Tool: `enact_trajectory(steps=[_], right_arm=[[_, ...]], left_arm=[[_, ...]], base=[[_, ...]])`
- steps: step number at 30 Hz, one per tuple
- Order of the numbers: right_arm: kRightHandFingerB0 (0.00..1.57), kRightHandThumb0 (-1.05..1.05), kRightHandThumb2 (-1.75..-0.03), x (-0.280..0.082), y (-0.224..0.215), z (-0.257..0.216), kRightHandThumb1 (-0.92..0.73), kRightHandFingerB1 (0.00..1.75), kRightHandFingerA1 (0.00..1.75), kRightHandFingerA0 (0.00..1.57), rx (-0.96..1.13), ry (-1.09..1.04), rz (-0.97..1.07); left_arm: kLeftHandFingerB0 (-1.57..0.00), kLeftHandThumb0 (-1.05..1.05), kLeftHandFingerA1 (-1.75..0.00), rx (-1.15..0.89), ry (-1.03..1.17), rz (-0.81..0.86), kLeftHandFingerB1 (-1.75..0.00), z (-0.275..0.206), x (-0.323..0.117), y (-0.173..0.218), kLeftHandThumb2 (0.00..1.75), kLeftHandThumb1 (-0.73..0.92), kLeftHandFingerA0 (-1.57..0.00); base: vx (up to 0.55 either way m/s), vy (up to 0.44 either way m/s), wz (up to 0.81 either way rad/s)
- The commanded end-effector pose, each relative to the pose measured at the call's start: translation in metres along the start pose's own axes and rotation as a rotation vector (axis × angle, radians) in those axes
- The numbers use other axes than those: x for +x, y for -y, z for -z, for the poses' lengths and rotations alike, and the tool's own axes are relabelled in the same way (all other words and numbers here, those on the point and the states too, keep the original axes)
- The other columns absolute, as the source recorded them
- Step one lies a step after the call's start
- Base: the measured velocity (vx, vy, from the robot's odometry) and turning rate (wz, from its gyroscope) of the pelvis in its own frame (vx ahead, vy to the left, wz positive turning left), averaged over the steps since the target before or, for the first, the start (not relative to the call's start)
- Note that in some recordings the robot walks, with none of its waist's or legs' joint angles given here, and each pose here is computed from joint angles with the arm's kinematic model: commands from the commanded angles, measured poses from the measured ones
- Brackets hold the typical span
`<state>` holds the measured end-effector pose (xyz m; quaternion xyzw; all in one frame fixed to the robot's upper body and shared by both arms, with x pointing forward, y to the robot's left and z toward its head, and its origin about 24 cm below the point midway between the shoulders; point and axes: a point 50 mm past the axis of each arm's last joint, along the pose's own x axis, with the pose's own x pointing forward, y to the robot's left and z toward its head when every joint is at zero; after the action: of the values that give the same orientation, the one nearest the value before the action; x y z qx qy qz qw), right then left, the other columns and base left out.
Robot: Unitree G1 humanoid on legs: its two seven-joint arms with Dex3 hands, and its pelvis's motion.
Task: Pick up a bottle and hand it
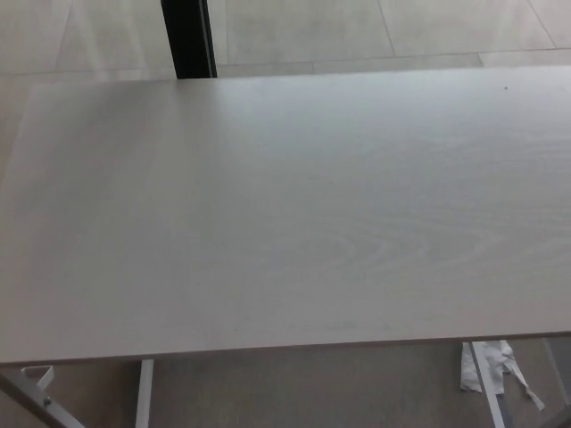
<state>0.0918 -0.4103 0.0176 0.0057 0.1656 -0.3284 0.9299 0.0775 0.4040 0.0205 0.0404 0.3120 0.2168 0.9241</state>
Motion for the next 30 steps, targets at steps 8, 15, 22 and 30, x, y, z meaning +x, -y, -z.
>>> enact_trajectory(steps=[8,15,22,30], right_arm=[[0.43,-0.38,-0.57,-0.008,0.006,0.007,-0.56,0.35,0.49,0.61,0.009,-0.037,0.0],[0.33,-0.47,-0.76,-0.011,0.009,0.013,-0.43,0.46,0.54,0.46,0.01,-0.062,-0.001],[0.38,-0.39,-0.59,-0.011,0.016,0.016,-0.57,0.33,0.44,0.54,0.015,-0.078,0.014],[0.37,-0.41,-0.58,-0.008,0.009,0.017,-0.56,0.32,0.44,0.52,0.028,-0.06,-0.003]], left_arm=[[-0.78,-0.78,-0.55,0.029,-0.016,0.062,-0.53,-0.001,-0.003,0.004,0.55,0.49,-0.98],[-0.78,-0.76,-0.51,0.065,-0.01,0.079,-0.53,-0.004,-0.007,0.002,0.57,0.5,-0.99],[-0.74,-0.71,-0.54,0.009,-0.038,0.085,-0.54,0.0,-0.002,-0.001,0.56,0.5,-1.02],[-0.72,-0.67,-0.55,-0.037,-0.049,0.087,-0.56,-0.011,0.003,0.002,0.55,0.46,-0.98]], base=[[0.0,0.0,0.0],[0.0,0.0,0.0],[0.0,0.0,0.0],[0.0,0.0,0.0]])
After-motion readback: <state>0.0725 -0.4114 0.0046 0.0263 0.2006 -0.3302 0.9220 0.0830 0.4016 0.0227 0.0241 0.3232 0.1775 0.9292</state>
